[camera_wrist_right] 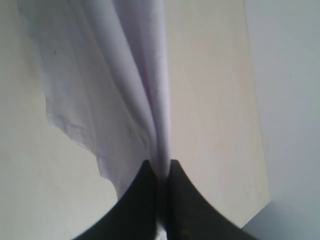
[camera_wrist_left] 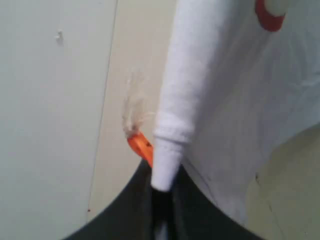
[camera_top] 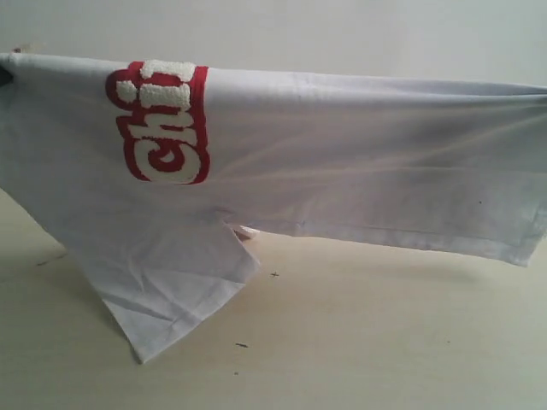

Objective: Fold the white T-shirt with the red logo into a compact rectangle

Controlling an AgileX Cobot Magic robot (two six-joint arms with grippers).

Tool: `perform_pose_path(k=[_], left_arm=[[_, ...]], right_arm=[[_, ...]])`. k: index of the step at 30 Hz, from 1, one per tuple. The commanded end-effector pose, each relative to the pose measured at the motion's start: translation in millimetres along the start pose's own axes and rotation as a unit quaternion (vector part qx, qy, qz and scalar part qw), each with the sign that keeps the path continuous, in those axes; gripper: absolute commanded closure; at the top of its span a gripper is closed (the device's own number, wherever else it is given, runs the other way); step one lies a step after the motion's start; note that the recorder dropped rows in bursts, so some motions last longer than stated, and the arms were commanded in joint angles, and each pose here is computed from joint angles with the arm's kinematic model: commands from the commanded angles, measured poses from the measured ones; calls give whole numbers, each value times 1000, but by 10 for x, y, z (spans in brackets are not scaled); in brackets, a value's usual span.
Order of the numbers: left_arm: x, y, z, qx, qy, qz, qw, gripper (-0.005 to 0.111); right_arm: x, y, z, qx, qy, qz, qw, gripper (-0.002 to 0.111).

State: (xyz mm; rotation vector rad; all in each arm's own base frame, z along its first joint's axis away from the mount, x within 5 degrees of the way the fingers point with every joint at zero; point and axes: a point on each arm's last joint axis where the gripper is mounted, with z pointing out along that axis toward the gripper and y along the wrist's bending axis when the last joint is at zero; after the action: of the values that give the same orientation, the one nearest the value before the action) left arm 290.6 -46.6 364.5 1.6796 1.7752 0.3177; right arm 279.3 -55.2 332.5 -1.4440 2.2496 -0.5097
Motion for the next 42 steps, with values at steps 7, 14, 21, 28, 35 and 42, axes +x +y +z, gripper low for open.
perform_pose_path(k=[7, 14, 21, 28, 35, 42], left_arm=[[-18, -80, -473, -14, 24, -12, 1000, 107], [-95, -307, -853, 13, 5, -18, 1000, 107], [-247, -544, -1286, -9, -48, -80, 996, 107], [-321, -1012, -1584, -19, -79, -116, 990, 107], [-205, -1402, -1589, -7, -75, -153, 985, 107], [-57, -1388, -1249, 13, 22, -124, 992, 107]], right_arm=[[-50, 53, -358, 30, -42, 36, 998, 108], [-81, 240, -671, 8, -73, 60, 996, 108], [-137, 515, -1062, -22, -126, 94, 987, 108], [-185, 893, -1253, -20, -153, 110, 982, 108], [-124, 1293, -1136, -50, -131, 112, 984, 108], [-33, 1368, -846, -81, -59, 127, 987, 108]])
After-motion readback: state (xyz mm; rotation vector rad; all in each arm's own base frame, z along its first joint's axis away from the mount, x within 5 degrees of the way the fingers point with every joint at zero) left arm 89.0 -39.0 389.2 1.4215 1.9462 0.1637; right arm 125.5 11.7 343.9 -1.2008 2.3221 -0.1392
